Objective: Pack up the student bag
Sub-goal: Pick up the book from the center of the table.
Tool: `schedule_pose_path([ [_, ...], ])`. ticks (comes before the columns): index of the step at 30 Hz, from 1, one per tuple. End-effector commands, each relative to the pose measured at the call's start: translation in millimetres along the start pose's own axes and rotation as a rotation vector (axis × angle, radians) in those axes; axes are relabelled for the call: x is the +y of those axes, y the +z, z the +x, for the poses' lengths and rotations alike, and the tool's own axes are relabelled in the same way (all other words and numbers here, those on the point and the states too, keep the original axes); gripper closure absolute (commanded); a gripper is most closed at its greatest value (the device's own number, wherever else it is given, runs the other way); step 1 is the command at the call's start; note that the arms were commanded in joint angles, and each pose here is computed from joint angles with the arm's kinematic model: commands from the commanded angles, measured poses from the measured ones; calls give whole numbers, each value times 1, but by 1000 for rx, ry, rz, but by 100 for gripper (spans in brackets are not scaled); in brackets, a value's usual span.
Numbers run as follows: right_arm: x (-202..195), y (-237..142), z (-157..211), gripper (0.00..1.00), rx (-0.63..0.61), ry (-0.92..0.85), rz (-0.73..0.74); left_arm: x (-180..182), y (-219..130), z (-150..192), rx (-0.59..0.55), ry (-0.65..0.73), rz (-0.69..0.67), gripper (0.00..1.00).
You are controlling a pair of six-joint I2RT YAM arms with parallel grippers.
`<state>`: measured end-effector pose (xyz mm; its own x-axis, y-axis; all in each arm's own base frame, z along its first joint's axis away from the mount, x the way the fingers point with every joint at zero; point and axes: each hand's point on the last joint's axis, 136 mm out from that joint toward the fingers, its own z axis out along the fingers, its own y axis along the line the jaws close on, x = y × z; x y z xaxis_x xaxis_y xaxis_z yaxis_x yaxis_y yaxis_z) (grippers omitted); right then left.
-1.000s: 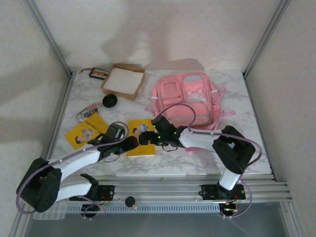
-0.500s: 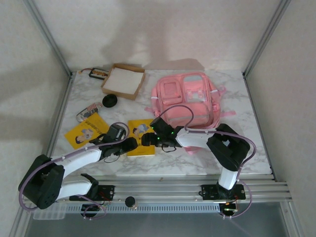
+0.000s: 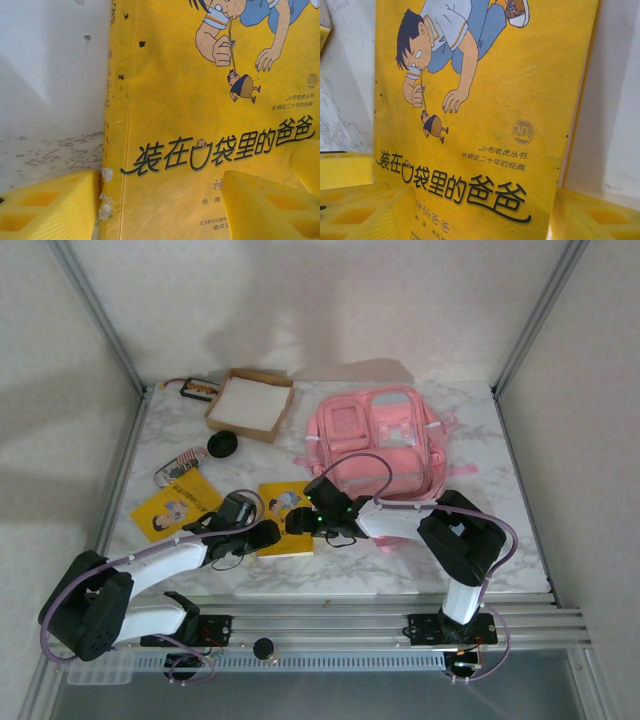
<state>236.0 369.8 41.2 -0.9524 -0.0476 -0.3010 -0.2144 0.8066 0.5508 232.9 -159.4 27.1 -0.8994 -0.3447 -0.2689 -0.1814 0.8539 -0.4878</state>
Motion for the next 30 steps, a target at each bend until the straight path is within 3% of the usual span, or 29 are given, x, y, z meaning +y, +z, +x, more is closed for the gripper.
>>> schedule_pose_path([
  [1,49,-14,-7,33,-1,-29,-177,-2,3,10,29,24,18,35],
  [13,51,-44,-15,42,-66,-70,-168,4,6,9,33,40,-21,35],
  [30,37,-30,-7,67,-14,-86,-114,-5,2,5,18,31,13,35],
])
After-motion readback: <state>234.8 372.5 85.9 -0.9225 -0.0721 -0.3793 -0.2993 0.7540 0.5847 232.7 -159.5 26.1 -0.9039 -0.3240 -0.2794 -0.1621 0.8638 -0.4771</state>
